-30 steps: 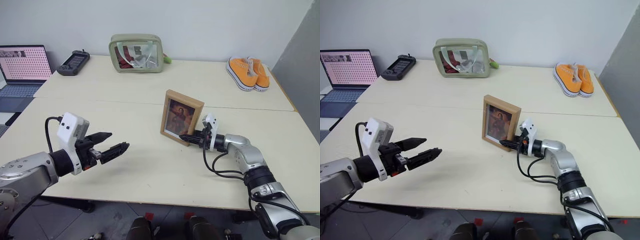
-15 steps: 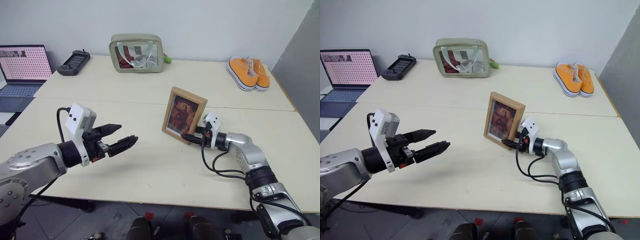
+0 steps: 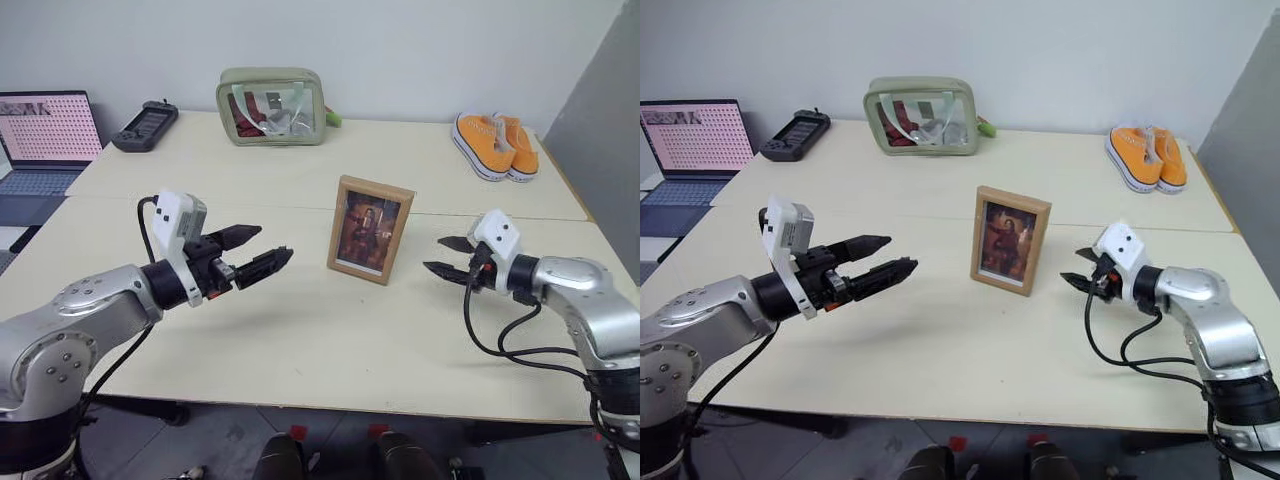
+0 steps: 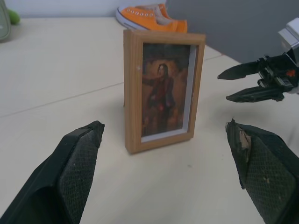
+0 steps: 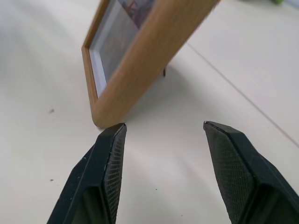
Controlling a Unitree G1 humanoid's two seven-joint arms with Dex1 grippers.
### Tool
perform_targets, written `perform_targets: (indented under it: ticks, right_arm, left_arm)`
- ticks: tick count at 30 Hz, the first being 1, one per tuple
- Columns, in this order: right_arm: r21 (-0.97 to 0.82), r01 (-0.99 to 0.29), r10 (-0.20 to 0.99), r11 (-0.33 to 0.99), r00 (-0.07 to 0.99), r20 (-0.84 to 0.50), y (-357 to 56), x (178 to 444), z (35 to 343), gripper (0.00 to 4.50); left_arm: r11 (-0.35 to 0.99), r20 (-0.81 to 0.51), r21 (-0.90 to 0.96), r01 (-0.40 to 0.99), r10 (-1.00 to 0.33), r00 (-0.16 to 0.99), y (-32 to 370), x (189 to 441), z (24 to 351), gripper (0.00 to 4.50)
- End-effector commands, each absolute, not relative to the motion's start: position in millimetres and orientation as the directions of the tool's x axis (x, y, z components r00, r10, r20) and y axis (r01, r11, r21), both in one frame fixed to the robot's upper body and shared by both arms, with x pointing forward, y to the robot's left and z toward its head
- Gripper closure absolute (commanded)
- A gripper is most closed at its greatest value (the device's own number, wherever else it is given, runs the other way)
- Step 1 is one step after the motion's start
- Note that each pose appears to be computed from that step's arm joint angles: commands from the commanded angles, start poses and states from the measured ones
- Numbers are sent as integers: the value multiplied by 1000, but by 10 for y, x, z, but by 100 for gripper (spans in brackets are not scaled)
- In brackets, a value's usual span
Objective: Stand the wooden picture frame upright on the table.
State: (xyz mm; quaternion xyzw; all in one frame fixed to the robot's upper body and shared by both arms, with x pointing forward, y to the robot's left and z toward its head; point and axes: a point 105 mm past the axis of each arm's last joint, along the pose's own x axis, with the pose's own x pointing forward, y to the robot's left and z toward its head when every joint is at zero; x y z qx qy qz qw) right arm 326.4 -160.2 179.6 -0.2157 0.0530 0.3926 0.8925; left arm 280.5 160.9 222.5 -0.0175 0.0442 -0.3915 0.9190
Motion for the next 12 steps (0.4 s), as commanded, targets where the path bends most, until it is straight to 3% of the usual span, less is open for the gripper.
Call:
perform_targets:
  ticks: [1,12]
  right_arm:
    - [-350,-713,691,607,692,-211,-1521,3128,1982,173]
    - [-283,-682,670,675,726,-154,-1503,3137,2069,173]
  left_arm:
    - [684,-37,-30,729,-729,683,1584,2822,2322,3]
    - [678,-51,-61,733,-735,676,1575,2839,2312,3]
